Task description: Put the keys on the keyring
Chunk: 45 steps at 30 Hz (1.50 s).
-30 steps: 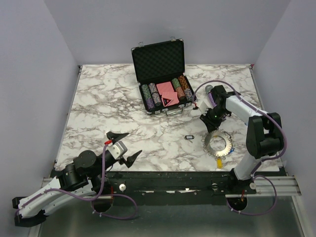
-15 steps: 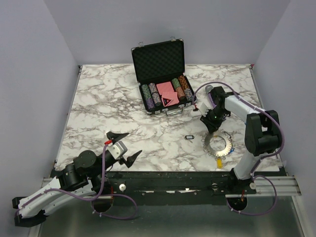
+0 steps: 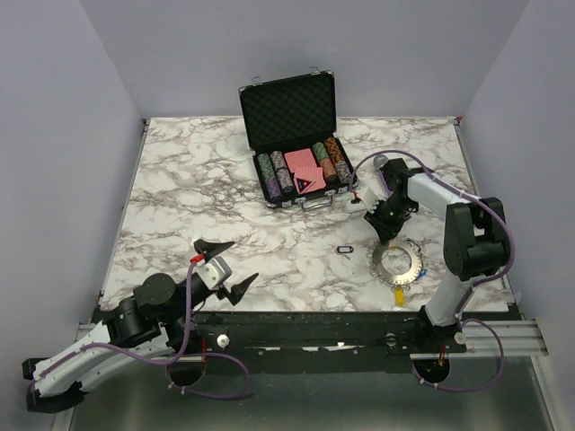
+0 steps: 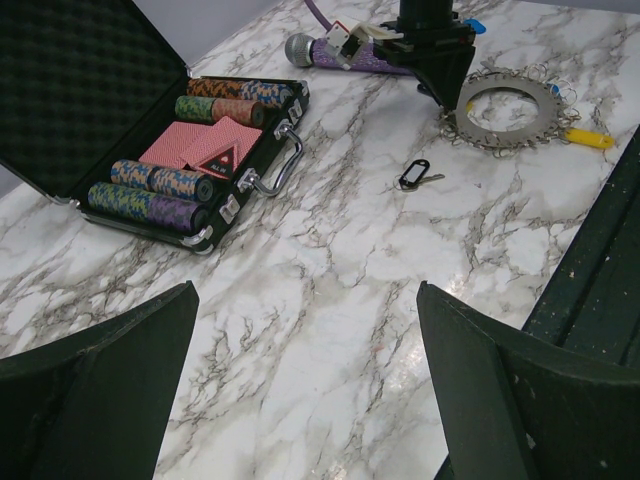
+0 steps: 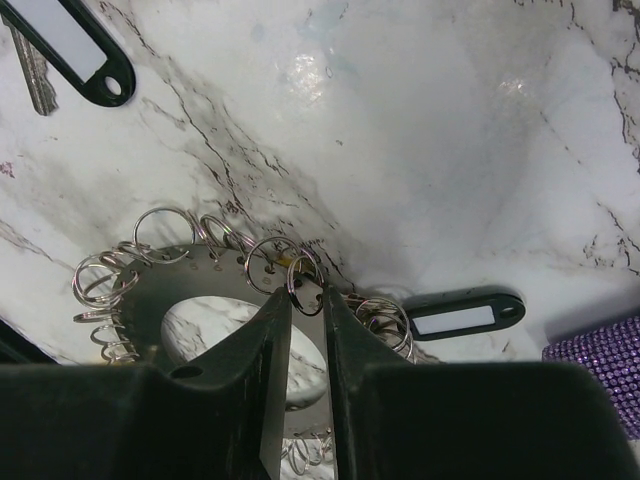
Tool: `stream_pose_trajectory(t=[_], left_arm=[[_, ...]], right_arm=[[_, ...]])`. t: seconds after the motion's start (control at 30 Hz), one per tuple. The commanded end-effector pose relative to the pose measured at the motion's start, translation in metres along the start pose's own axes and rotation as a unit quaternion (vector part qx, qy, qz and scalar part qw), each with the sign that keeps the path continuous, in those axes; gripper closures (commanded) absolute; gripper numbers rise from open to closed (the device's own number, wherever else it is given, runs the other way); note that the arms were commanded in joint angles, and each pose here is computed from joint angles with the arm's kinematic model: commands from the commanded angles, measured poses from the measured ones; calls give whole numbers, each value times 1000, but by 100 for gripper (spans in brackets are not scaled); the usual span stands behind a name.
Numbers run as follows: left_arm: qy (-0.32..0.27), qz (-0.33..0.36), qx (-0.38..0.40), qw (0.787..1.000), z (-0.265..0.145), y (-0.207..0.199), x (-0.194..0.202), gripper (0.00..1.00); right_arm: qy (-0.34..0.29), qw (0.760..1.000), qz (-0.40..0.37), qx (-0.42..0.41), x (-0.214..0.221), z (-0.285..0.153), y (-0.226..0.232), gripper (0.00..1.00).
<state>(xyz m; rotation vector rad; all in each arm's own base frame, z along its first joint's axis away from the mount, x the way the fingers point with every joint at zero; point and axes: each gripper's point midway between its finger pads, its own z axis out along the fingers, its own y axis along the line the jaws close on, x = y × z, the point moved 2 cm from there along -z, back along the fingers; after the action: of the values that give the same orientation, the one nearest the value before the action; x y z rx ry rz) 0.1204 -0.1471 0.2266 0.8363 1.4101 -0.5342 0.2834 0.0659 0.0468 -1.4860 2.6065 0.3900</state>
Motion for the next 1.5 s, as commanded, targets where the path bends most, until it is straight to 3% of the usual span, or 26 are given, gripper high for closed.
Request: stream_pose_trajectory(t=[0.0, 0.27, 0.63, 1.47], left_arm=[[-4, 5, 6, 1000, 1, -2, 0, 1], [-4, 5, 6, 1000, 1, -2, 0, 1], [-3, 6, 6, 1000, 1, -2, 1, 1], [-3, 5, 9, 1000, 1, -2, 0, 1]], right_arm=[[-10, 1000, -8, -1, -6, 2, -6, 74], [-20, 1000, -16, 1, -9, 1, -6, 77], [-32, 999, -30, -17, -11, -2, 2, 100], [-123, 991, -37, -41, -25, -50, 50, 100]])
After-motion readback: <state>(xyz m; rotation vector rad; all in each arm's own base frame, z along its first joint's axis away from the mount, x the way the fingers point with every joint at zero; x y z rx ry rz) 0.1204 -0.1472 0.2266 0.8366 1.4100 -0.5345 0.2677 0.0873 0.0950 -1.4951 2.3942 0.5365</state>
